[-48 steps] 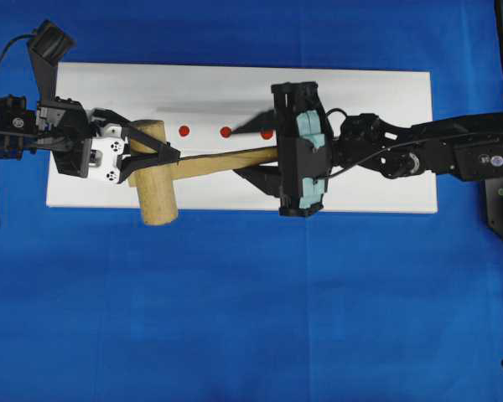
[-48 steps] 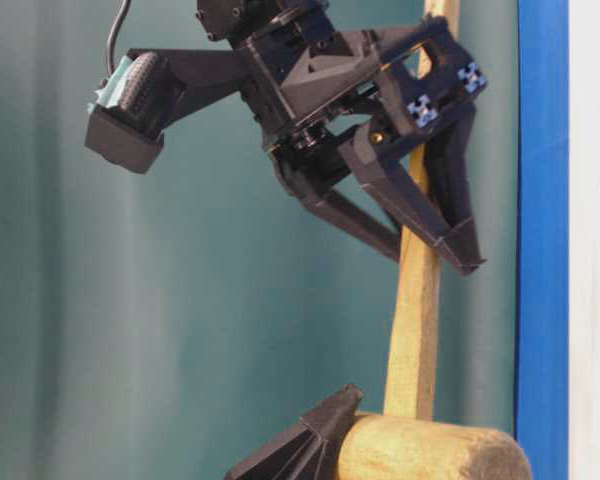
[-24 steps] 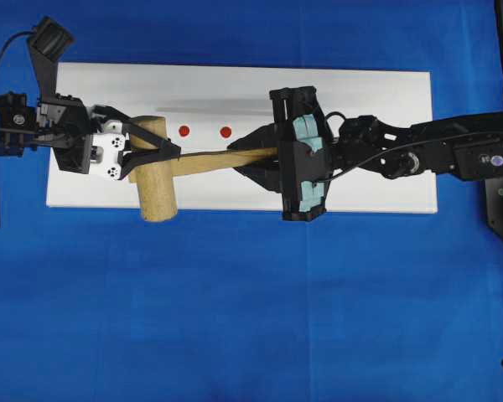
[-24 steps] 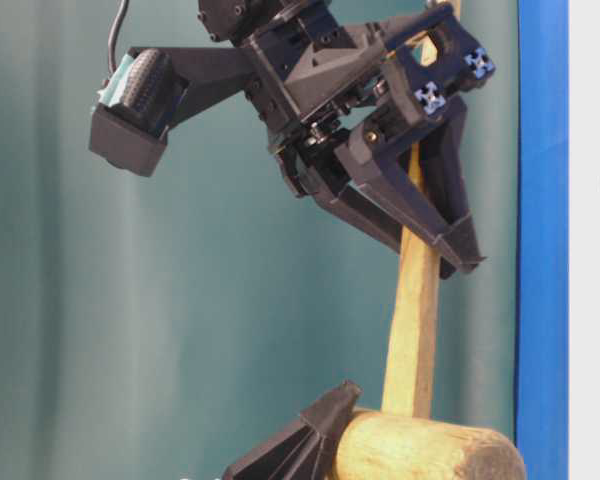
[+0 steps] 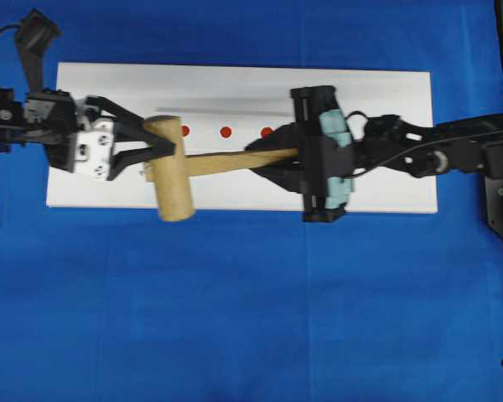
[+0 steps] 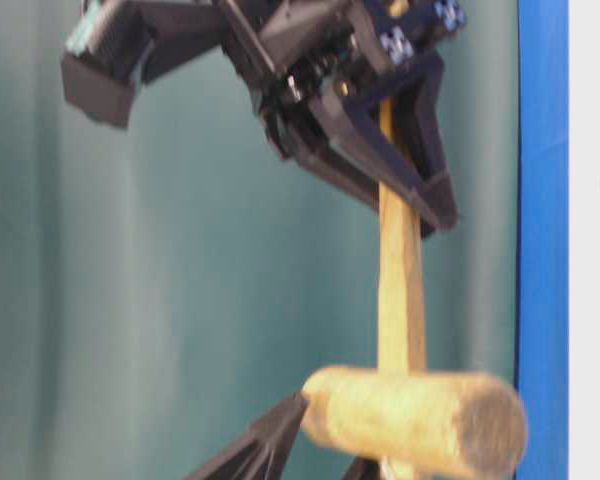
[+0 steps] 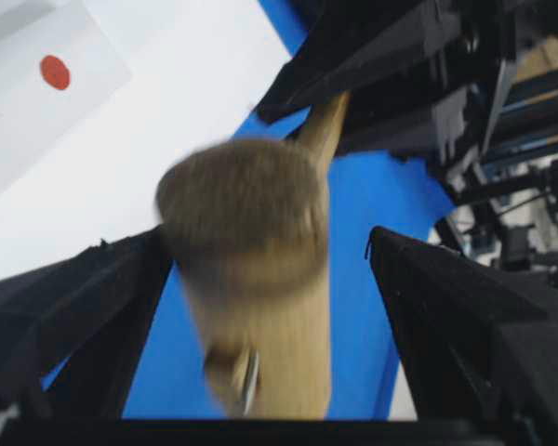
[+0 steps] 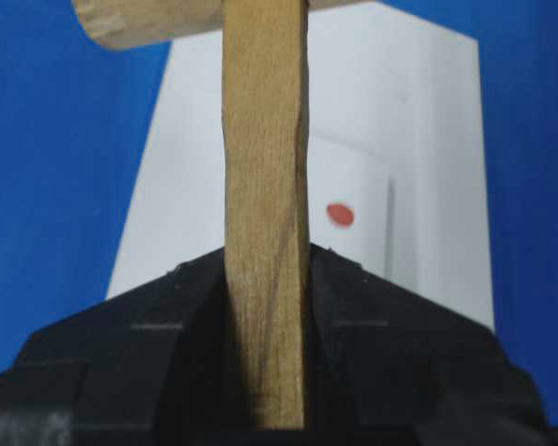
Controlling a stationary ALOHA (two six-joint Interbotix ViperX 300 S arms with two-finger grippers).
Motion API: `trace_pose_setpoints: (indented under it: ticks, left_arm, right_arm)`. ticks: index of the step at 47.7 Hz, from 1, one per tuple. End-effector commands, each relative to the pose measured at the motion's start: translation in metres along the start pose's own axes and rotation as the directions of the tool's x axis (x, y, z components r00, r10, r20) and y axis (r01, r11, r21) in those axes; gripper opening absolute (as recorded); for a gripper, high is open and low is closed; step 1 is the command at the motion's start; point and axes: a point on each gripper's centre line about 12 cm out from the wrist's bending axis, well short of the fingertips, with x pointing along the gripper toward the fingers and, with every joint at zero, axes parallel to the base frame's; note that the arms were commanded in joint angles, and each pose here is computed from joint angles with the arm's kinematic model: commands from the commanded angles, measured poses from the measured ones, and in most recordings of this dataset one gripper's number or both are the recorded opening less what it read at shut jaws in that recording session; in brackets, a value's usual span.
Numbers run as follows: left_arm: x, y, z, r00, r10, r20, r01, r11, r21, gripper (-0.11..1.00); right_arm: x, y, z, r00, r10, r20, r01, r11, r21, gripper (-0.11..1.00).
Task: Hit the mark with a hammer.
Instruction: 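Open the left gripper and withdraw it to the left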
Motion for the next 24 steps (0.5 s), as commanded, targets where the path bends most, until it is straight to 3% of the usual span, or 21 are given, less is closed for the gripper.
trace_pose_setpoints:
  ticks: [1, 8, 15, 19, 24]
  left_arm:
    - [-0.011, -0.007, 0.005, 0.999, -0.039, 0.028, 0.038, 0.999, 0.026, 0.82]
    - [-0.029, -0.004, 0.004, 0.997, -0.061, 0.044, 0.057, 0.994, 0.095, 0.82]
    - [-0.042, 0.0, 0.0, 0.998, -0.048, 0.033, 0.039, 0.97, 0.238, 0.82]
    - [-0.047, 0.003, -0.001, 1.0, -0.023, 0.018, 0.016, 0.941, 0.337, 0.82]
    - [-0.051, 0.008, -0.003, 1.0, 0.007, 0.004, -0.008, 0.873, 0.488, 0.81]
  right_arm:
    - [-0.016, -0.005, 0.008, 0.999, -0.017, 0.042, 0.016, 1.0, 0.025, 0.08]
    - [-0.033, -0.006, -0.001, 0.999, -0.019, 0.043, 0.017, 0.999, 0.047, 0.08]
    - [-0.041, -0.007, -0.003, 0.999, -0.023, 0.049, 0.02, 0.998, 0.066, 0.08]
    - [-0.043, -0.008, -0.003, 0.998, -0.024, 0.052, 0.02, 0.997, 0.078, 0.08]
    - [-0.043, -0.008, -0.003, 0.998, -0.026, 0.051, 0.021, 0.996, 0.091, 0.08]
